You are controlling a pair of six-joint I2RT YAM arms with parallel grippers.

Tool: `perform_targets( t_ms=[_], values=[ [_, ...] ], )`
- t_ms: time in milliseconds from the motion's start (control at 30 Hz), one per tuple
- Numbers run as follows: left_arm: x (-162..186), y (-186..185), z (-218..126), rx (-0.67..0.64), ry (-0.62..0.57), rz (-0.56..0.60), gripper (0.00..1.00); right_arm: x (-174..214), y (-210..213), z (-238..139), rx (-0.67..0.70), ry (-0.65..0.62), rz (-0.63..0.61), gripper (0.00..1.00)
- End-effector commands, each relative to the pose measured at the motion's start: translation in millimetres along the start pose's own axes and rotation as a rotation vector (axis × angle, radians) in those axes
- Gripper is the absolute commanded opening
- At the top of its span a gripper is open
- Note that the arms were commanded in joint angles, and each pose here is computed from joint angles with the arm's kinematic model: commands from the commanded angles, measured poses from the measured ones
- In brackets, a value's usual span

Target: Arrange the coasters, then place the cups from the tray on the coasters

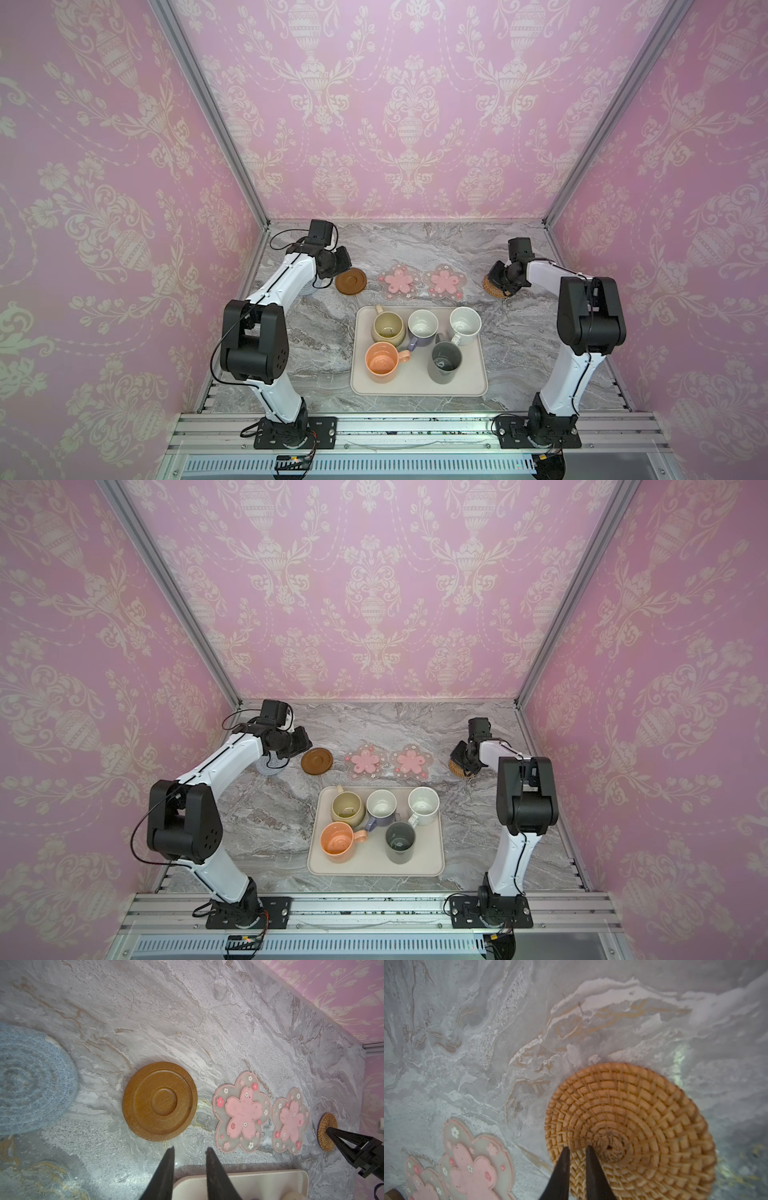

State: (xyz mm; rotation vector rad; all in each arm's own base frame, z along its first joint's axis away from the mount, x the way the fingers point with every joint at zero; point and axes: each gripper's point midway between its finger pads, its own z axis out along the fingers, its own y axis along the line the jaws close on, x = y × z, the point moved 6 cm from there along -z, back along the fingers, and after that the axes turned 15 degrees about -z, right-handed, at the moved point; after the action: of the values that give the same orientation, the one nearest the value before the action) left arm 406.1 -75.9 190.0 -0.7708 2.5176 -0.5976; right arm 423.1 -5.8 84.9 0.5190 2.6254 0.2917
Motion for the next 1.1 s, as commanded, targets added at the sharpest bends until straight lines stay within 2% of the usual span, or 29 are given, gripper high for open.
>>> perform_targets(
  t_ms=[0,367,1067],
  values=[
    [5.5,-2.3,-5.8,-0.005,0.006,0.006,0.3,-0.5,2.7,-11.1,-0.02,0.001,-0.011,0.18],
    [4.6,-4.8,-5.5,-0.008,0.007,0.01,0.3,5.6,1.8,1.2,-0.033,0.033,-0.008,0.14],
    [6.1,-4.2,-5.0,-0.019,0.008,0.014,0.3,2.2,27.4,10.1,-0.082,0.043,-0.058,0.14]
  ],
)
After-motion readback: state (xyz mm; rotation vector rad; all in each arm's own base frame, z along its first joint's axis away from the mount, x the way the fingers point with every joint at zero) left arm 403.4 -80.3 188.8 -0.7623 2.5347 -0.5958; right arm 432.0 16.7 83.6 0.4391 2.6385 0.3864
